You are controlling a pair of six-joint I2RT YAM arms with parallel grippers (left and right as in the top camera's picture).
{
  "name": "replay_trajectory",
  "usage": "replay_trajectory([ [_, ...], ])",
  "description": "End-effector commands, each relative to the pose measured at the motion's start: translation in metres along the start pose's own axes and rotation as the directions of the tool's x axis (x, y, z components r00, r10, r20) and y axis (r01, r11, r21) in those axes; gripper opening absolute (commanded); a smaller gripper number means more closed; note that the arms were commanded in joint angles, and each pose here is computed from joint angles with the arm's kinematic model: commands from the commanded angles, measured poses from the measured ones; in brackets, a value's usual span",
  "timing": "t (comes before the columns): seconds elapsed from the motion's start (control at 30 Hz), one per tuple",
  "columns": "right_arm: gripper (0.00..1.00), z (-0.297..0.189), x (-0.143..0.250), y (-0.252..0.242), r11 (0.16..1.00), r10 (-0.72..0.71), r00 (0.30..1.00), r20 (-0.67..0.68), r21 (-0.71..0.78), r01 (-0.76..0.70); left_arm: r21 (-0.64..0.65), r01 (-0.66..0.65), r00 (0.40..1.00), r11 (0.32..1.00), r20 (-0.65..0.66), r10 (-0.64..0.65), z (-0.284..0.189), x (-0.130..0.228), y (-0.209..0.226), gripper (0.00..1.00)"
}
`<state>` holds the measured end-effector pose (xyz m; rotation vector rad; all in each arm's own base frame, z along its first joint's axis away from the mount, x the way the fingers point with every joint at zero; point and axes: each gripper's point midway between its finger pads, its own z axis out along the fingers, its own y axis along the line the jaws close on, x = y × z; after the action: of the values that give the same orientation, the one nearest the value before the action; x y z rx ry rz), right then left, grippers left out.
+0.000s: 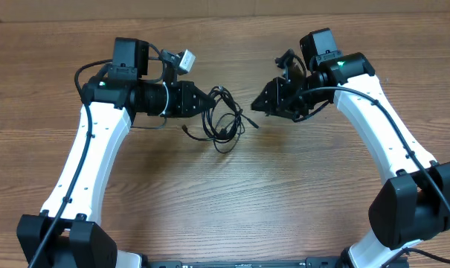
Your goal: Untangle cables
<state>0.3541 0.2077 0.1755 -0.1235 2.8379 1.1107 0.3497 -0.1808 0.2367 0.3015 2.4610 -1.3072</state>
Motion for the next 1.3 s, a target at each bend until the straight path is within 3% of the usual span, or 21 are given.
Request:
replay_trajectory([
  [0.0,0.56,0.001,0.005,0.014,0.993,-0.095,0.995,-0.019,-0.076,0.093,0.138,-0.163,0.986,0.977,0.062,0.156,-0.020,-0.010,-0.026,0.04],
  [0.13,0.59,0.007,0.006,0.021,0.991,-0.110,0.994,-0.018,-0.079,0.108,0.265,-0.213,0.976,0.940,0.096,0.194,-0.032,-0.010,-0.043,0.04],
  [0.27,0.57,0.029,0.015,0.056,0.994,0.026,0.998,-0.054,-0.107,-0.032,0.268,-0.212,0.977,0.940,0.095,0.193,-0.032,-0.010,-0.043,0.04],
  [0.37,0.49,0.044,0.007,0.077,0.985,0.134,0.991,-0.011,-0.107,-0.134,0.248,-0.175,0.984,0.953,0.082,0.160,-0.030,-0.010,-0.040,0.04],
  [0.6,0.41,0.058,-0.013,0.069,0.990,0.121,0.978,0.171,0.050,-0.132,0.255,-0.167,0.986,0.953,0.071,0.154,-0.027,-0.008,-0.043,0.04],
  [0.63,0.35,0.058,-0.013,0.068,0.990,0.119,0.977,0.174,0.055,-0.130,0.255,-0.167,0.986,0.952,0.070,0.154,-0.027,-0.008,-0.043,0.04],
  [0.67,0.11,0.058,-0.014,0.070,0.991,0.116,0.978,0.173,0.047,-0.126,0.255,-0.168,0.985,0.952,0.070,0.155,-0.027,-0.008,-0.043,0.04],
  [0.7,0.04,0.058,-0.014,0.073,0.993,0.109,0.979,0.170,0.035,-0.117,0.253,-0.168,0.985,0.953,0.070,0.155,-0.027,-0.008,-0.043,0.04],
  [0.73,0.04,0.056,-0.011,0.086,0.997,0.070,0.987,0.147,-0.020,-0.068,0.237,-0.156,0.987,0.959,0.067,0.144,-0.026,-0.009,-0.040,0.04],
  [0.8,0.04,0.040,-0.008,0.111,0.993,-0.008,0.990,0.141,-0.119,0.025,0.158,-0.089,0.995,0.983,0.057,0.081,-0.023,-0.011,-0.026,0.04],
  [1.0,0.04,-0.061,0.020,0.152,0.966,-0.146,0.943,0.299,-0.163,0.201,-0.045,0.039,0.996,0.998,0.076,-0.036,-0.021,-0.016,0.010,0.04],
  [1.07,0.04,-0.101,0.038,0.172,0.937,-0.202,0.907,0.370,-0.196,0.288,-0.100,0.079,0.993,0.992,0.091,-0.070,-0.022,-0.018,0.021,0.04],
  [1.13,0.04,-0.136,0.060,0.201,0.858,-0.324,0.833,0.449,-0.231,0.458,-0.125,0.094,0.992,0.988,0.096,-0.082,-0.023,-0.018,0.025,0.04],
  [1.2,0.04,-0.165,0.077,0.212,0.818,-0.375,0.763,0.527,-0.199,0.540,-0.139,0.110,0.990,0.984,0.101,-0.097,-0.023,-0.018,0.028,0.04],
  [1.27,0.04,-0.171,0.079,0.199,0.862,-0.345,0.766,0.542,-0.140,0.487,-0.139,0.109,0.990,0.984,0.102,-0.096,-0.023,-0.018,0.028,0.04],
])
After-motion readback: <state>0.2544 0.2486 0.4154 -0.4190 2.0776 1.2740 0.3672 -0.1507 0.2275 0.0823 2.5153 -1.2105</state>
